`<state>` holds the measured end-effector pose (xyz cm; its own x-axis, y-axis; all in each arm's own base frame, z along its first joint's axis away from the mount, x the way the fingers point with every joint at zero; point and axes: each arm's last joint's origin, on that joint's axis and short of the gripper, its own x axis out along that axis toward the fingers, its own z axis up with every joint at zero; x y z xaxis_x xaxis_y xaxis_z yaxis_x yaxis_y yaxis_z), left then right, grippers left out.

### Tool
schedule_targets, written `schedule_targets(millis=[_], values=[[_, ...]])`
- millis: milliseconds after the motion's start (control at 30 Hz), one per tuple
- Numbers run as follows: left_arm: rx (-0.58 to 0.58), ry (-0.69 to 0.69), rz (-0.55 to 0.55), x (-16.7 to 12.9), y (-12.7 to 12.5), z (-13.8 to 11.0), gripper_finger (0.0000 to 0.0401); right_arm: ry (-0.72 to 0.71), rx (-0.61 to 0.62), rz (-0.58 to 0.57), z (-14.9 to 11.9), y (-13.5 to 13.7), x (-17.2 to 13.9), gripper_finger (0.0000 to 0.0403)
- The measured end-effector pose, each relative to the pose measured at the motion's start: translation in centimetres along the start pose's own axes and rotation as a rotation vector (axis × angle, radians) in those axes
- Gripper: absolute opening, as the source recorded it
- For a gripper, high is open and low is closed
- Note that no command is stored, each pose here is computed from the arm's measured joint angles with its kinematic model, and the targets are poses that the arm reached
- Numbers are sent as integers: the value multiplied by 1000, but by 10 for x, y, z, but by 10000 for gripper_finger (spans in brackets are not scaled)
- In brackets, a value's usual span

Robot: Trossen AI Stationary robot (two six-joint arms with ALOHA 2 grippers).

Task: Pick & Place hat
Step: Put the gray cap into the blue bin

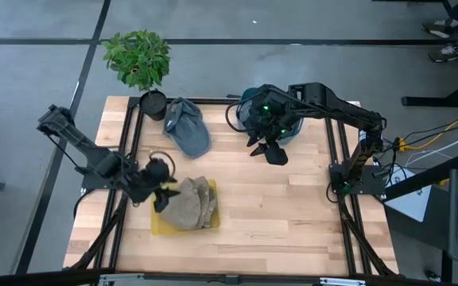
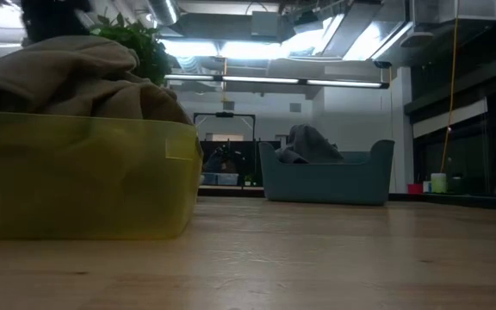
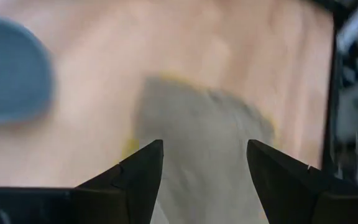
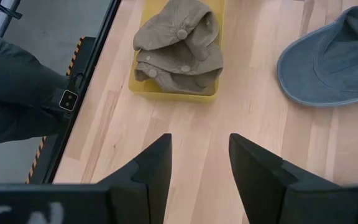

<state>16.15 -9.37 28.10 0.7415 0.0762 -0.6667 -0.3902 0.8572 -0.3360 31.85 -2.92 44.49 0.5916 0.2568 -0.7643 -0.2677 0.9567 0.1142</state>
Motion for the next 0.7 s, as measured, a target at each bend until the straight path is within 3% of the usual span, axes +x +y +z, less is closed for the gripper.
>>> schedule_targets(millis=[200, 333, 467, 700], values=[[-94, -313, 195, -8, 20, 23, 219, 23, -11, -2, -2, -2, 6, 159], [-146, -377, 281, -4, 32, 36, 215, 67, -2, -13, -8, -6, 19, 158], [-216, -375, 296, 6, 41, 51, 210, 109, 18, -2, -15, -11, 38, 158], [-258, -208, 259, 32, 64, 72, 195, 179, 58, 4, -29, -18, 66, 158]])
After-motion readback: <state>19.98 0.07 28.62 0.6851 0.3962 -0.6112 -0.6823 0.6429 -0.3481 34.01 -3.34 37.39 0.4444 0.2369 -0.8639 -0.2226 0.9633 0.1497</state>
